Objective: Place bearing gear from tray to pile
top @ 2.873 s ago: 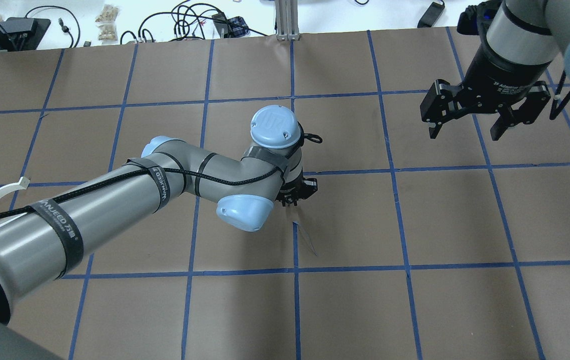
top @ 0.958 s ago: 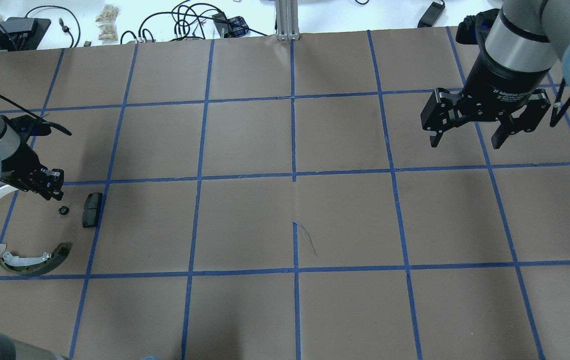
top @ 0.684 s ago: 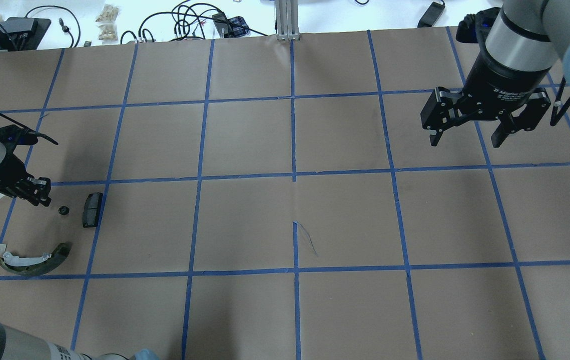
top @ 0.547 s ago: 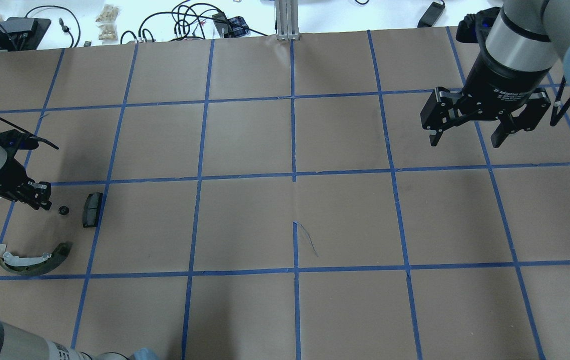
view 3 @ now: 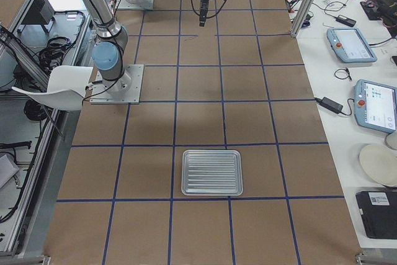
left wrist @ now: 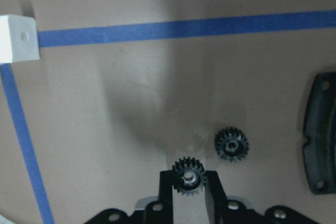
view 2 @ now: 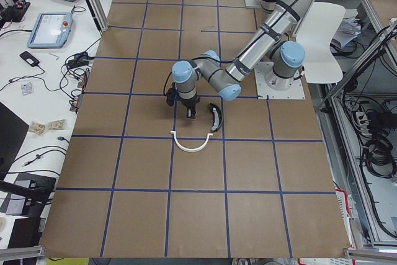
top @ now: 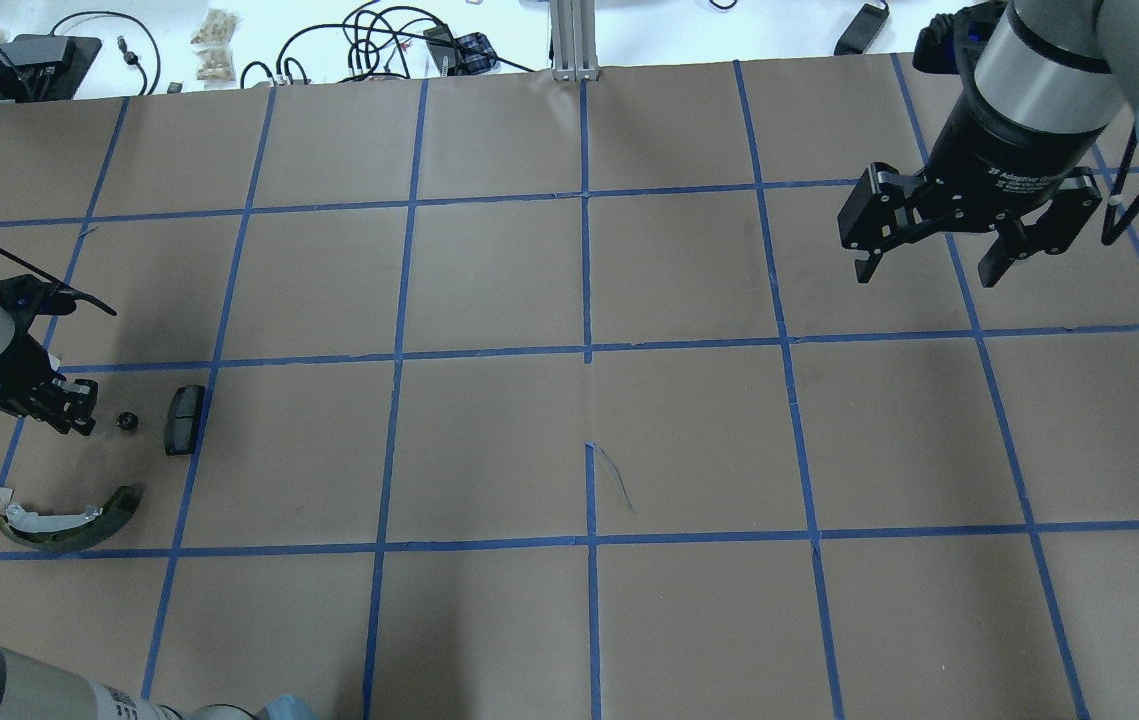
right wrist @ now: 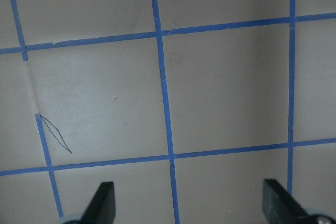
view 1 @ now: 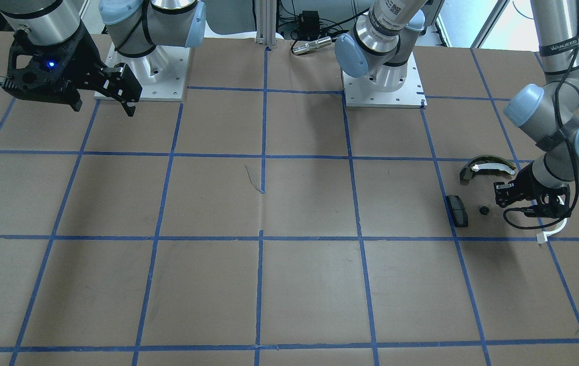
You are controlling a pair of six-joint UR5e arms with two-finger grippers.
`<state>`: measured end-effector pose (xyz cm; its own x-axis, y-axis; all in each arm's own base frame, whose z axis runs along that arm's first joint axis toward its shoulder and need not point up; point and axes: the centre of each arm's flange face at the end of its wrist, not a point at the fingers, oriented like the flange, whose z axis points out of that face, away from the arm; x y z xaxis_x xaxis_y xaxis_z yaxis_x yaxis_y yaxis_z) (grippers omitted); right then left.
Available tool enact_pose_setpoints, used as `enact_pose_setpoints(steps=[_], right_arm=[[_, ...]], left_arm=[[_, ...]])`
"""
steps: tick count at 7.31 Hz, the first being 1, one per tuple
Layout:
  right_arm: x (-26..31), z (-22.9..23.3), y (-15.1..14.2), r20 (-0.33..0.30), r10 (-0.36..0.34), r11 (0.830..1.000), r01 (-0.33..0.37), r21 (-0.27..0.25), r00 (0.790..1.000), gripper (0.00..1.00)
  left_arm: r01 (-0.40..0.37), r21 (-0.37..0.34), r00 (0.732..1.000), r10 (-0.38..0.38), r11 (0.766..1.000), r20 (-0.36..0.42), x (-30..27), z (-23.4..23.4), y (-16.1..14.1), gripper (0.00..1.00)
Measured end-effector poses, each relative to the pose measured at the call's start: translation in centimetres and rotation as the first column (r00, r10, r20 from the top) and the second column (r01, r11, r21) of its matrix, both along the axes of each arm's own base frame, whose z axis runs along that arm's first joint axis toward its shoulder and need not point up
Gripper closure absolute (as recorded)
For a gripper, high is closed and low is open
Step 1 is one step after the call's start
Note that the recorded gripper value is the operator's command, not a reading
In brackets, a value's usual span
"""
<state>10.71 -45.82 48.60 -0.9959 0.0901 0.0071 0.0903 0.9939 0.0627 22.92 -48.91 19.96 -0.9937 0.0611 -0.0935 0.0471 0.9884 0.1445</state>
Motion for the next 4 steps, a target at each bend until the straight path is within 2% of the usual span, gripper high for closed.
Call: enact_pose_setpoints(steps=[3, 4], right_arm=[[0.0, -0.2, 0.2, -0.002, 0.006, 1.000, -0.006, 0.007, 1.000, 0.00], [0.0, -0.4, 0.2, -0.002, 0.007, 1.000, -0.007, 0.012, 1.000, 0.00]], left_arm=[[-0.006, 0.006, 1.000, 0.006, 1.000, 0.003, 0.2, -0.4, -0.3, 0.93], [-0.008, 0.004, 1.000, 0.008, 1.000, -0.009, 0.0, -0.8, -0.4, 0.46]])
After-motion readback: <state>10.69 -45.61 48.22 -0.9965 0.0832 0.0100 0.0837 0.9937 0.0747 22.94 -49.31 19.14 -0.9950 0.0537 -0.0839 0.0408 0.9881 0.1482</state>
